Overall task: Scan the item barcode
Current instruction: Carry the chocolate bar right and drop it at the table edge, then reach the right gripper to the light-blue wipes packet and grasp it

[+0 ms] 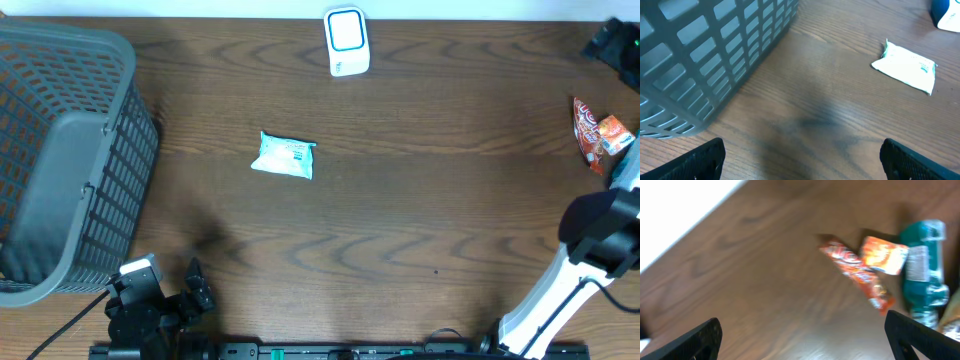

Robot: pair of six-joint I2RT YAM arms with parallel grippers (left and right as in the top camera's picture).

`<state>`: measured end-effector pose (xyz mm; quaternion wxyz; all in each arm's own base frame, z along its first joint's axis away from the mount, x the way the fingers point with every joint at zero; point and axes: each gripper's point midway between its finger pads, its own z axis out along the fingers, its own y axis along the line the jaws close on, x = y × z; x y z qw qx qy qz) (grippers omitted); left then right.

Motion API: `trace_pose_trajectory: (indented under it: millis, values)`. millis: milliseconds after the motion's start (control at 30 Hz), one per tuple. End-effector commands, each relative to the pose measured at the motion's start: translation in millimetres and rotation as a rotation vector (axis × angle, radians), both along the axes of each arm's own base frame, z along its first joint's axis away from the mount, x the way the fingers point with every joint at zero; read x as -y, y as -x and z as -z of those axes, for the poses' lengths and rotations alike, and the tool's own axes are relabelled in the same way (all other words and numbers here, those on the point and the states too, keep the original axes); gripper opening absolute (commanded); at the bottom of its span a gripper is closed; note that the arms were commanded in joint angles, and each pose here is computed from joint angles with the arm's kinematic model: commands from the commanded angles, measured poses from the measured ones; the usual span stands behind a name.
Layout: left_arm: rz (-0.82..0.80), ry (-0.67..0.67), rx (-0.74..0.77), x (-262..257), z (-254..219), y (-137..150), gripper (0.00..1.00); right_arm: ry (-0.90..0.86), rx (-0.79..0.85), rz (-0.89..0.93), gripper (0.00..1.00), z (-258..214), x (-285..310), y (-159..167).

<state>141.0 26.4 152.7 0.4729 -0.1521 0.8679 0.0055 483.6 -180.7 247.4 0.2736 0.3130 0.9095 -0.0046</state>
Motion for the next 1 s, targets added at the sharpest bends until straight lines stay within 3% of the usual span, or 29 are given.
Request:
trace_pose_trajectory:
  millis: [0,267,533,867,967]
  values:
    - [-0.005,-0.004,-0.002,-1,1,0,0.99,-0.034,0.019,-0.083,0.99,-5,-48,-14]
    - [-0.005,-0.004,-0.002,-1,1,0,0.99,-0.058,-0.048,-0.385,0.99,12,-201,-25]
    - [-0.005,-0.004,-0.002,-1,1,0,0.99,-0.012,-0.087,-0.688,0.99,28,-350,-1]
    - [-0.005,-0.004,-0.002,-1,1,0,0.99,-0.077,-0.384,-0.761,0.99,155,-457,64]
    - [-0.005,-0.004,-0.002,-1,1,0,0.99,-0.13,-0.439,-0.814,0.95,192,-484,77]
